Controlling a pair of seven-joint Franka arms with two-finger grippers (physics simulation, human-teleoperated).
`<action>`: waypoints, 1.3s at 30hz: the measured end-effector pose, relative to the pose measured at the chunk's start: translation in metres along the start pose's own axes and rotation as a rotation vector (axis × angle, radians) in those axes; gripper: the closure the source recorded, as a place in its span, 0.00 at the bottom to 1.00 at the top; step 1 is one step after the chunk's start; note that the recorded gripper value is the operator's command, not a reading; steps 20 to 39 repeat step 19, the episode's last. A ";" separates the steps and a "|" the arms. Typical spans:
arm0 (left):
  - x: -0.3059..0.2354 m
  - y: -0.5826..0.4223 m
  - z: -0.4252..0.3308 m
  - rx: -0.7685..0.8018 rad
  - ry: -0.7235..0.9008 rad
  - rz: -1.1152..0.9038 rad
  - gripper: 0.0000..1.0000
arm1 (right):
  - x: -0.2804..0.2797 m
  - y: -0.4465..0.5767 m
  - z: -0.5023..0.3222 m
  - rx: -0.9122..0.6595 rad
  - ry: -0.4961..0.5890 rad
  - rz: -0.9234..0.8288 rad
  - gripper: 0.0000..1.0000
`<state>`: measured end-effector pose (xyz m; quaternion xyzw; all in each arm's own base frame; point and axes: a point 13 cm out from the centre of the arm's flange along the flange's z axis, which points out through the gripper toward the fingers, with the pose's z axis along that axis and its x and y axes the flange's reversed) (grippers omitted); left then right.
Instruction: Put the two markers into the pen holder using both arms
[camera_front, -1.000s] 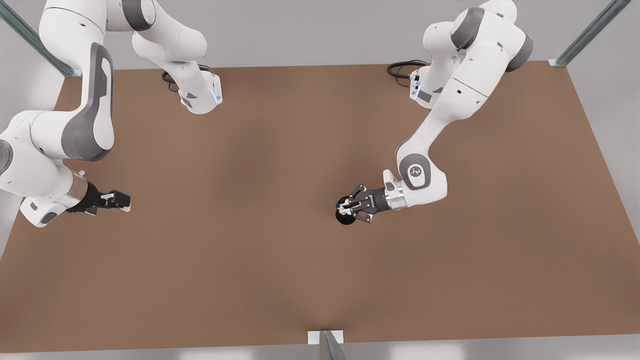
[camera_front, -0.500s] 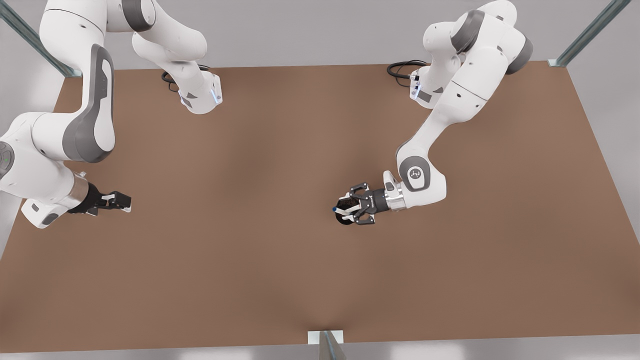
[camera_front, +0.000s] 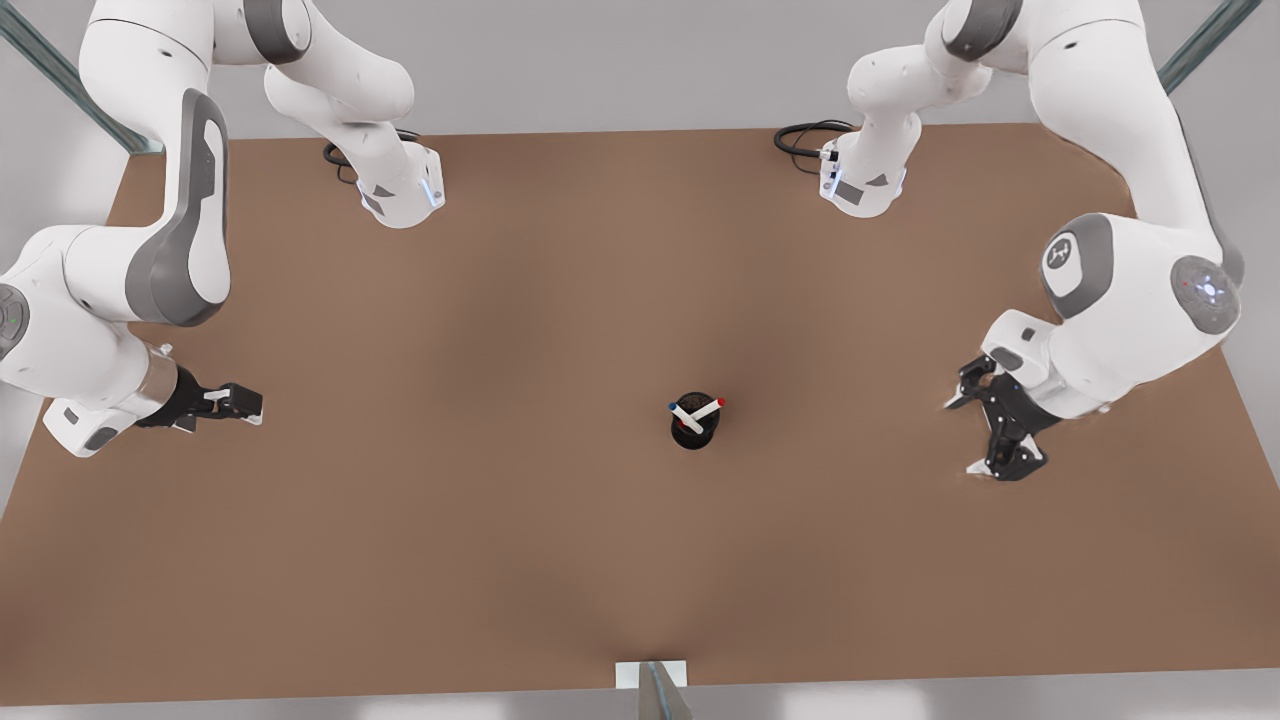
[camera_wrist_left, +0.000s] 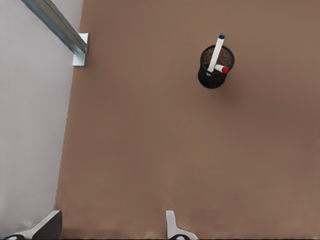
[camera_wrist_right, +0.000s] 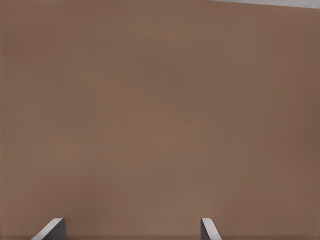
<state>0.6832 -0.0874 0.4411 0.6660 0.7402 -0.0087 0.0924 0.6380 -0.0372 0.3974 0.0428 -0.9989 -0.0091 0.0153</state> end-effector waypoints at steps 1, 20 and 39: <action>0.010 -0.009 -0.020 -0.014 0.060 -0.081 0.00 | 0.000 0.000 0.000 0.000 0.000 0.000 0.00; 0.020 -0.050 -0.027 -0.019 0.256 -1.056 0.00 | -0.006 0.000 -0.003 -0.014 -0.027 0.009 0.00; 0.020 -0.050 -0.027 -0.019 0.256 -1.056 0.00 | -0.006 0.000 -0.003 -0.014 -0.027 0.009 0.00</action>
